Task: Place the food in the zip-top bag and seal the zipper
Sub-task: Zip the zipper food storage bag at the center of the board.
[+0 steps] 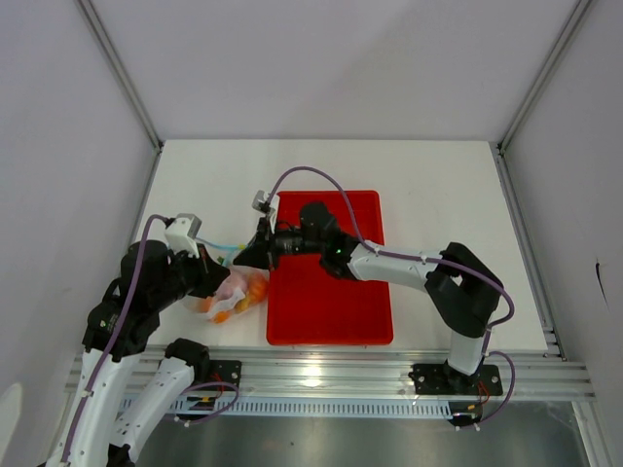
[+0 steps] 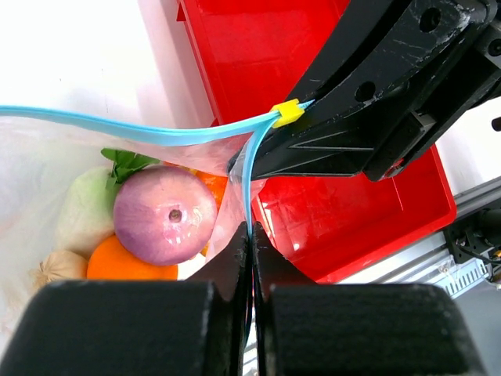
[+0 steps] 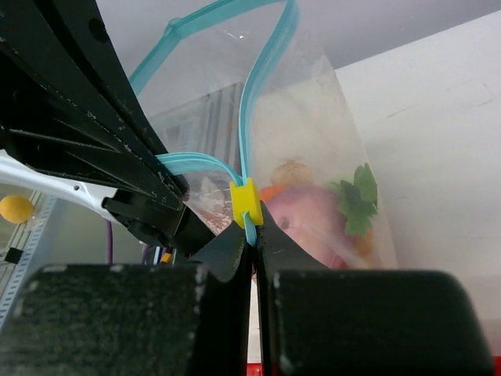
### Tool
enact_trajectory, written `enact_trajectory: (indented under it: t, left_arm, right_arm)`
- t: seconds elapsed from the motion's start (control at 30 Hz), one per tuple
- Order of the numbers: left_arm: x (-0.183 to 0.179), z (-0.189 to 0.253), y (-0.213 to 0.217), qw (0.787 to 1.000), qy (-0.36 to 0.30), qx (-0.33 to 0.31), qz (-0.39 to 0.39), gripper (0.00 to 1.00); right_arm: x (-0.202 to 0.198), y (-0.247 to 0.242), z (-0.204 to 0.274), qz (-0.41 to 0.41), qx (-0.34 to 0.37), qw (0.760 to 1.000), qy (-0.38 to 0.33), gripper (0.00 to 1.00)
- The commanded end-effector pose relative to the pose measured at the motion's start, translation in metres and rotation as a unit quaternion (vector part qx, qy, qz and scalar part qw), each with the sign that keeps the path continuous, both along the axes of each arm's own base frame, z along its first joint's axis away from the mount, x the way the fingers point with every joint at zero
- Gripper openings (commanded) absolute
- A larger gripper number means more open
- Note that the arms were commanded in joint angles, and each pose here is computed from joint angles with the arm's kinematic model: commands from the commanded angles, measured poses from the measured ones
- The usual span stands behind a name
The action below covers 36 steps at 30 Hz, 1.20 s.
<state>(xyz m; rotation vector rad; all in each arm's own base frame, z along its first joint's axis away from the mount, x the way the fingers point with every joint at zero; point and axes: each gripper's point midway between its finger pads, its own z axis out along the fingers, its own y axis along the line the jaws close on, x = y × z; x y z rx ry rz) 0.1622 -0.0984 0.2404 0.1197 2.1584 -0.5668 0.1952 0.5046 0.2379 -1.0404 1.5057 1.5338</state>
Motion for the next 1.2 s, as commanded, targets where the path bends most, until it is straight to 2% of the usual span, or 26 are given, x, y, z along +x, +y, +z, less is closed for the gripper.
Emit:
enact_trajectory:
  t: [0.0,0.1,0.17,0.23,0.3,0.37,0.5,0.7,0.93,1.17]
  left_arm:
    - [0.006,0.011,-0.003,1.0,-0.021,-0.011,0.001,0.01]
    - [0.007,0.012,0.002,1.0,-0.024,-0.004,0.013,0.08]
    - [0.007,0.018,0.007,0.999,-0.037,0.001,0.025,0.23]
    - [0.007,0.027,0.013,0.998,-0.054,0.005,0.038,0.46]
    - [0.008,0.039,0.019,0.996,-0.079,0.006,0.052,0.53]
    - [0.005,0.057,0.019,0.992,-0.111,-0.003,0.052,0.66]
    - [0.007,0.082,0.004,0.987,-0.161,-0.026,0.005,0.72]
    - [0.022,0.095,-0.019,0.98,-0.187,-0.009,-0.073,0.7]
    - [0.031,0.08,-0.029,0.971,-0.198,0.027,-0.129,0.45]
    - [0.031,0.069,-0.03,0.972,-0.194,0.025,-0.132,0.41]
  right_arm:
    - [0.0,0.001,0.011,0.004,0.022,1.0,-0.014,0.0]
    - [-0.002,-0.003,0.013,0.002,0.019,1.0,-0.016,0.0]
    - [-0.003,-0.005,0.015,0.002,0.018,1.0,-0.019,0.0]
    - [-0.002,-0.007,0.015,0.001,0.014,1.0,-0.016,0.0]
    - [-0.003,-0.007,0.015,0.007,0.011,1.0,-0.011,0.0]
    - [-0.003,-0.006,0.013,0.009,0.007,1.0,-0.007,0.0]
    - [-0.006,-0.005,0.012,0.022,0.001,1.0,-0.001,0.0]
    - [-0.012,-0.004,0.012,0.063,-0.011,0.998,0.022,0.0]
    - [-0.013,-0.005,0.021,0.081,-0.001,0.996,0.03,0.0]
    - [-0.011,-0.006,0.023,0.081,-0.001,0.996,0.029,0.0]
